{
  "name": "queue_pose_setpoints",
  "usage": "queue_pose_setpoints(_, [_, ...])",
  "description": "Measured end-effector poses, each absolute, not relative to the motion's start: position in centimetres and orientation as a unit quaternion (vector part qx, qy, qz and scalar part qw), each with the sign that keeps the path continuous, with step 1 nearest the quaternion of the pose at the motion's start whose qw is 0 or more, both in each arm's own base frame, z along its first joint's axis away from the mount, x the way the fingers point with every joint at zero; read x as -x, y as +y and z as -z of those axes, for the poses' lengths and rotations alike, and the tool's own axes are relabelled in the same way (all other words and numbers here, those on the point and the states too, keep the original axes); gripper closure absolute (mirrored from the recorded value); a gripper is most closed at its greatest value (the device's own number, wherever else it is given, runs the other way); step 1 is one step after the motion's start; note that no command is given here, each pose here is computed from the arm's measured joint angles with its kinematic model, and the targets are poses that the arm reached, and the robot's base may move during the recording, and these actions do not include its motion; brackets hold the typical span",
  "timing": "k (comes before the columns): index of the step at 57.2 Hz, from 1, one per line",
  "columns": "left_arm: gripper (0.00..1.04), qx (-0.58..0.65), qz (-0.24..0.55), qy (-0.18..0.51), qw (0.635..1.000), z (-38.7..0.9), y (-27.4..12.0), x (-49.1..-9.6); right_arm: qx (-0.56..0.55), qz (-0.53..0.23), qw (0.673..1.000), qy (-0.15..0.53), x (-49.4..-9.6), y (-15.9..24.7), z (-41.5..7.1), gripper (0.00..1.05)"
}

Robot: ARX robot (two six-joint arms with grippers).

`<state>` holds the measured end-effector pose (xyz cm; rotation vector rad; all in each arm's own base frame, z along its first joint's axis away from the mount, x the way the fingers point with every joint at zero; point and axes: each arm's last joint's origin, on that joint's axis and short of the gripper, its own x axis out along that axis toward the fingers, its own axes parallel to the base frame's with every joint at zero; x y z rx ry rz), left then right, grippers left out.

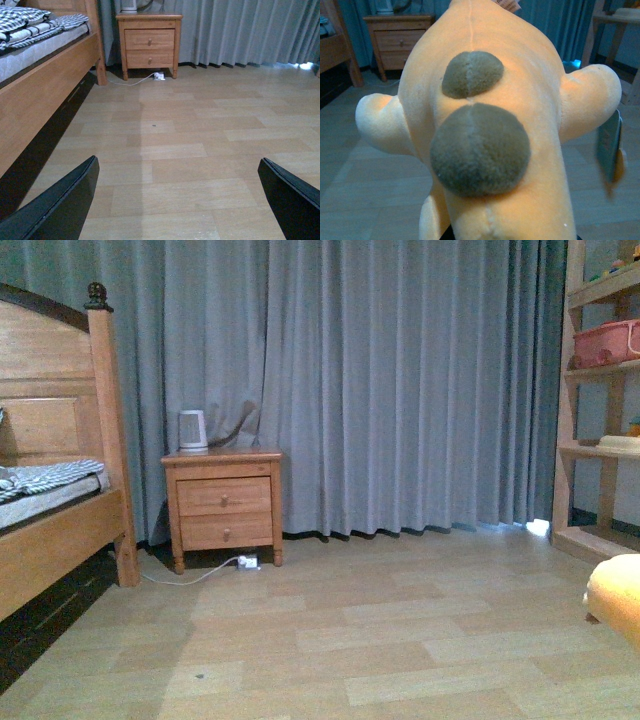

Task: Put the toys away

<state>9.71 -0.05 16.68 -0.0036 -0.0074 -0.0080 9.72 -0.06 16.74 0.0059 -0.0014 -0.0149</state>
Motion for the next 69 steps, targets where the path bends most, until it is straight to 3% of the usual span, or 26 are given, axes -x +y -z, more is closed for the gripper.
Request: queue_pose_setpoints(69, [0.06,0.002,0.002,-0.004,1.000,-16.68,-0.03,-9.71,-0.003,-0.001,1.000,-0.001,-9.72,0.00,-16.74,0.98])
